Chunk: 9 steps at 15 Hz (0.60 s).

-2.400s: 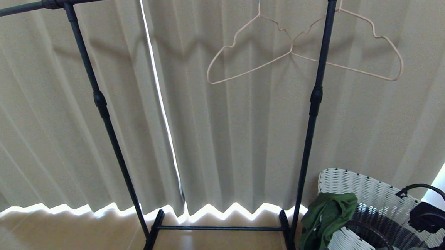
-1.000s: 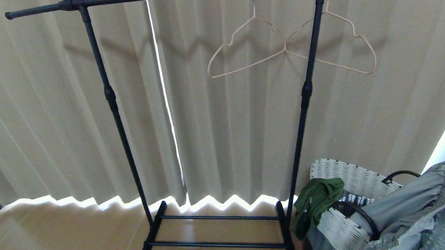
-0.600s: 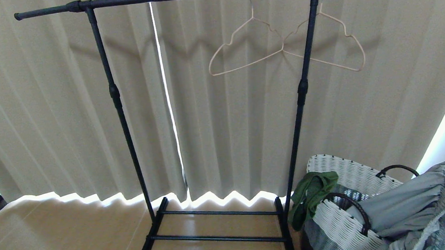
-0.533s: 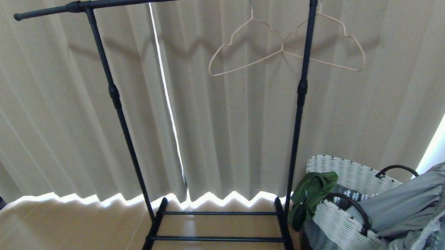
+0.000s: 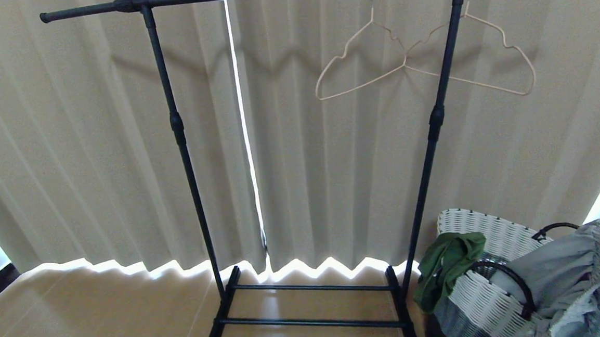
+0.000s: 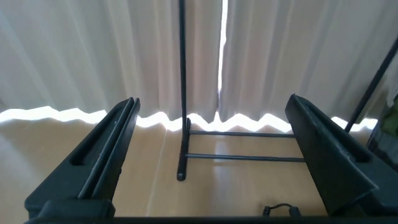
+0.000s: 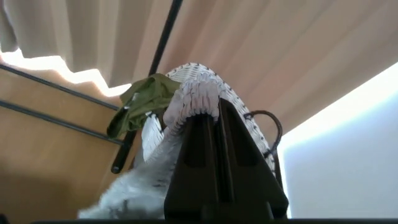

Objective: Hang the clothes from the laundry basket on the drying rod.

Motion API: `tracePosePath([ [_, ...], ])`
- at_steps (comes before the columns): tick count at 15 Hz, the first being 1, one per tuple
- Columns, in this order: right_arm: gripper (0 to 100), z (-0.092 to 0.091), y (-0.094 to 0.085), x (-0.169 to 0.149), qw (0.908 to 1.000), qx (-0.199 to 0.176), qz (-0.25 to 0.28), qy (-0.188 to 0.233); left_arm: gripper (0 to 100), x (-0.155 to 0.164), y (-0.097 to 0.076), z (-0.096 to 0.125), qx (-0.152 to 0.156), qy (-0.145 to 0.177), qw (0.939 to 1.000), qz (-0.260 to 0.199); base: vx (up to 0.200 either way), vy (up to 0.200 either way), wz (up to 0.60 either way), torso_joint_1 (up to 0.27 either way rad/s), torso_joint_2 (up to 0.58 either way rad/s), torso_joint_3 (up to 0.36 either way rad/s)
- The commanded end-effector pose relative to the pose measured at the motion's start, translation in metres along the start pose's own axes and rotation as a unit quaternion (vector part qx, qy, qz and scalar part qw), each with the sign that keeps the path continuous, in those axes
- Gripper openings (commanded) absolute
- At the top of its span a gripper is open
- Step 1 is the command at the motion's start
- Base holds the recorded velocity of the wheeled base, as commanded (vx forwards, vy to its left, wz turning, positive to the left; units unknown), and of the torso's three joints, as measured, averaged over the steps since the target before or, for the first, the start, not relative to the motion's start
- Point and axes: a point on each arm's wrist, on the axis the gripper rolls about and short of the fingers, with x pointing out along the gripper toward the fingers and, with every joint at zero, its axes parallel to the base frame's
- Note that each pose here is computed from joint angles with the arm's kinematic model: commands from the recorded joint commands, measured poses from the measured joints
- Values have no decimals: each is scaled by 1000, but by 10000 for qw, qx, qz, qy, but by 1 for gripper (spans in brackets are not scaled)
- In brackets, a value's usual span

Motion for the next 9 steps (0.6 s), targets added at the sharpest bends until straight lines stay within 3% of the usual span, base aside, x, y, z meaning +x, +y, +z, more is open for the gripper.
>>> tracePosePath([
  [1, 0, -1, 0, 6, 9999, 13, 91, 121, 100, 0, 0, 0, 69, 13, 10000, 1, 0, 0, 0, 0, 0, 0],
  [3, 0, 1, -1, 9, 9999, 12, 101, 125, 100, 0, 0, 0, 222, 10, 9997, -52, 0, 0, 0, 0, 0, 0],
  [4, 0, 7, -1, 11, 9998, -18, 211, 41, 100, 0, -2, 0, 229, -22, 9984, -519, 0, 0, 0, 0, 0, 0],
  [5, 0, 7, -1, 11, 9997, -18, 236, 24, 100, 0, -3, 0, 229, -17, 9981, -573, 0, 0, 0, 0, 0, 0],
  [6, 0, 17, 5, 11, 9982, -135, 559, -195, 100, -1, -4, 1, 336, -66, 9943, -1007, 0, 0, 0, 0, 0, 0],
  [8, 0, 26, 9, 10, 9959, -213, 811, -336, 100, -1, -5, 4, 404, -88, 9916, -1227, 0, 0, 0, 0, 0, 0],
  [9, 0, 41, 15, 7, 9909, -283, 1212, -517, 100, -1, -6, 33, 403, -169, 9835, -1753, 0, 0, 0, 0, 0, 0],
])
